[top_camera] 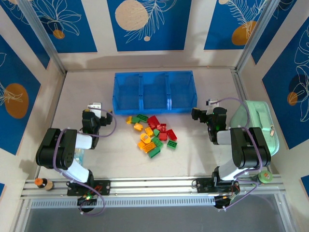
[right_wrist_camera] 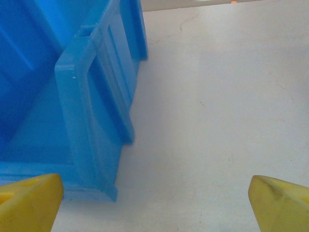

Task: Sort the legos into containers by color
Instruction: Pick up the lego from the center of the table.

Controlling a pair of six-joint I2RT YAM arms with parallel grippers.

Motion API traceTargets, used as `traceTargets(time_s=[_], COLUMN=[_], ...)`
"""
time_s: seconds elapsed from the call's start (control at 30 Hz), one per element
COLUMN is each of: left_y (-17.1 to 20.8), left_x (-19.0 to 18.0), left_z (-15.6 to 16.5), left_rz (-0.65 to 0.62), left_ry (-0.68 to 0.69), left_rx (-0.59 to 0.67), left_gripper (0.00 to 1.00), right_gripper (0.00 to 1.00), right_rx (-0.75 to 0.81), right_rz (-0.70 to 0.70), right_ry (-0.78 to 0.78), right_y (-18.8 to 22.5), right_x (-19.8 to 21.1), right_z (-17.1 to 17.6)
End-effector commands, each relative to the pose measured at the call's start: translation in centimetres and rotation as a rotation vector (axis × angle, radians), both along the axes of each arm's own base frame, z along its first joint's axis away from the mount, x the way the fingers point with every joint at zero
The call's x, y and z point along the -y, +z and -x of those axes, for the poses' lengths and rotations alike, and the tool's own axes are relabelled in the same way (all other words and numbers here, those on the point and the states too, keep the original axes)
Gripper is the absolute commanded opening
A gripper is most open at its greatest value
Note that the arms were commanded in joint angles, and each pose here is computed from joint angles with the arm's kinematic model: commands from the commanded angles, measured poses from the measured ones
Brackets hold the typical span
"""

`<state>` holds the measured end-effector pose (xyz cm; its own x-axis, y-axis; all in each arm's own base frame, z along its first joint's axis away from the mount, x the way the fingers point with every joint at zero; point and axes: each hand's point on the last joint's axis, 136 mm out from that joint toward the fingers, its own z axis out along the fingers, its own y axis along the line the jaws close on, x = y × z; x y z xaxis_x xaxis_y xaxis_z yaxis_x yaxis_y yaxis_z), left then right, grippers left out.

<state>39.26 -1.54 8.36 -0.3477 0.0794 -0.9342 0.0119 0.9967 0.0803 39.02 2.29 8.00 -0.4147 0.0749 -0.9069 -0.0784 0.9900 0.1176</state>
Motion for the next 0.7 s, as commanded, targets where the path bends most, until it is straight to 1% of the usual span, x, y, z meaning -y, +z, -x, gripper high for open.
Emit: traceTargets(time_s=[0.0,0.3,0.43,0.5,0.57,0.63,0.67], left_y=[0.8,0.8,0.7,0.8,0.8,1.5,2.3], left_x=[0.2,0.2,0.1,0.1,0.1,0.3,0.3], left_z=[-0.3,-0.3,-0.3,-0.3,-0.3,-0.2,0.1], left_rz=[-0.001,-0.001,-0.001,-0.001,-0.005,-0.036,-0.066], left_ry=[-0.017,-0.017,-0.017,-0.015,-0.014,0.003,0.024], left_rx=[0.023,0.023,0.020,0.021,0.024,0.038,0.050], left_gripper=[1.00,1.00,1.00,1.00,1.00,1.00,1.00], right_gripper=[0.99,0.99,0.99,0.99,0.99,0.99,0.99], right_rx=[0.041,0.041,0.041,-0.012,-0.032,-0.001,0.028], right_rz=[-0.010,-0.010,0.014,0.074,0.100,0.141,0.189], right_ry=[0.010,0.010,-0.001,0.038,0.059,0.105,0.097], right_y=[1.4,1.4,1.8,3.6,6.9,10.3,11.9], right_x=[-0.1,-0.1,-0.3,-1.7,-3.1,-4.6,-5.0], right_z=[-0.7,-0.7,-0.7,-0.6,-0.8,-0.6,-0.3])
